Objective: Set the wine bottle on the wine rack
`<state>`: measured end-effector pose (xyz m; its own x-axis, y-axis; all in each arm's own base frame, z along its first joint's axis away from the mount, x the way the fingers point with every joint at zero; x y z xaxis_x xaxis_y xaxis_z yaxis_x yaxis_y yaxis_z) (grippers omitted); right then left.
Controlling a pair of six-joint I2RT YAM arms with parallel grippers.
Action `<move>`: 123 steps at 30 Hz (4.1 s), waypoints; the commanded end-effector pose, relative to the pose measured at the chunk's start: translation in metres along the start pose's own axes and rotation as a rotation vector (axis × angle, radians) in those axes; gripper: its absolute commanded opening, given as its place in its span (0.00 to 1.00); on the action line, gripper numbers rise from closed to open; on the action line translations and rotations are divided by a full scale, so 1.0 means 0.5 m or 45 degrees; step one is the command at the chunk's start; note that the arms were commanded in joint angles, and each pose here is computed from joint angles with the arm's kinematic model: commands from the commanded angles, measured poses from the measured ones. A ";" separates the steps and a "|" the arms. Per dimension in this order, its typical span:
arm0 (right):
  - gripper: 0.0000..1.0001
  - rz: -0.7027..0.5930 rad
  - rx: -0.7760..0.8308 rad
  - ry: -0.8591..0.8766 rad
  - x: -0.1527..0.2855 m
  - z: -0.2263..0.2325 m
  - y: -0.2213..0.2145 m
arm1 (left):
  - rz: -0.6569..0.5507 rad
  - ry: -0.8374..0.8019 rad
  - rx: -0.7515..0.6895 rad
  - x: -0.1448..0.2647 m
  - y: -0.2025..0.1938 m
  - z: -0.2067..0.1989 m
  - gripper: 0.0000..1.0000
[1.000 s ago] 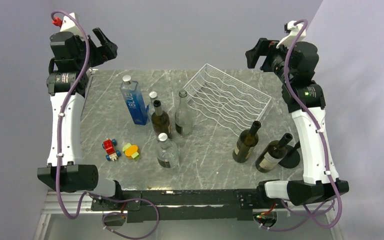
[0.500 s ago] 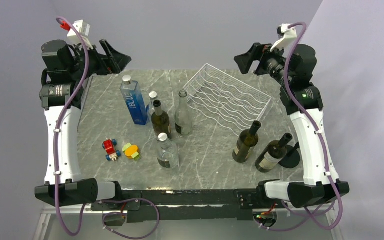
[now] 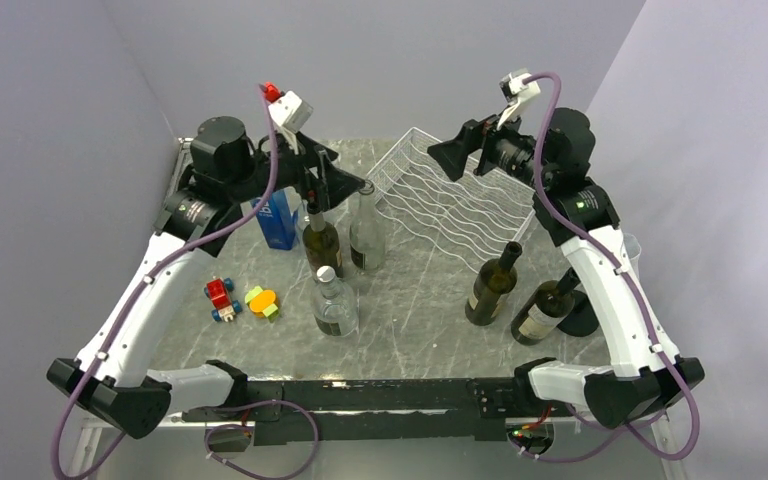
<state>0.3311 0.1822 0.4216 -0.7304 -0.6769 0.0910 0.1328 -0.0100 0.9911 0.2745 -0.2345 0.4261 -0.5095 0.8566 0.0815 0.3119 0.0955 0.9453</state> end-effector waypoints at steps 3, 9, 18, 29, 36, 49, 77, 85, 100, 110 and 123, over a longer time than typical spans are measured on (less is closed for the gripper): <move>1.00 -0.104 0.050 0.083 0.008 0.038 0.032 | -0.013 0.231 -0.108 -0.065 -0.025 0.073 0.99; 1.00 -0.078 0.030 0.055 0.007 0.036 0.019 | 0.066 0.248 -0.100 -0.118 -0.096 0.096 0.88; 1.00 -0.057 0.027 -0.076 0.013 0.005 0.011 | 0.052 0.369 -0.012 -0.143 -0.167 0.156 0.74; 1.00 0.037 0.126 0.194 -0.011 0.079 -0.039 | -0.053 0.301 -0.085 -0.118 -0.101 0.114 0.99; 0.90 0.104 0.110 0.105 -0.082 0.097 -0.118 | -0.413 0.852 -0.120 0.025 0.035 0.188 0.99; 0.76 0.123 0.171 0.169 -0.224 0.192 -0.248 | -0.560 0.958 -0.005 0.102 0.069 0.178 0.99; 0.00 0.016 0.311 0.197 -0.146 0.247 -0.008 | -0.415 0.455 -0.123 0.059 0.047 0.057 0.99; 0.00 -0.053 0.285 0.147 -0.038 0.245 0.122 | -0.437 0.171 -0.173 0.062 0.055 -0.029 0.99; 0.00 -0.158 0.243 0.232 0.072 0.274 0.232 | -0.053 -0.573 0.010 -0.072 -0.096 -0.149 0.99; 0.00 -0.290 0.228 0.275 0.119 0.289 0.271 | -0.038 -0.668 -0.022 -0.130 -0.157 -0.191 0.99; 0.00 -0.567 0.281 0.359 0.180 0.311 0.291 | -0.122 -0.851 0.083 -0.151 -0.139 -0.232 0.99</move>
<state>0.2152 0.2432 0.4898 -0.5971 -0.7984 0.0775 -0.0109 0.1046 0.9945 0.2112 -0.3603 0.3734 -0.0245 0.9885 -0.1494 0.3178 0.1494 0.9363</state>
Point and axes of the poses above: each gripper's point midway between its finger pads, its own x axis back along the fingers, its own z axis along the line the jaws close on, y = z × x, the point moved 1 cm from there along x, back along the fingers, and after that the axes turned 5 degrees about x, right-handed, at the moved point
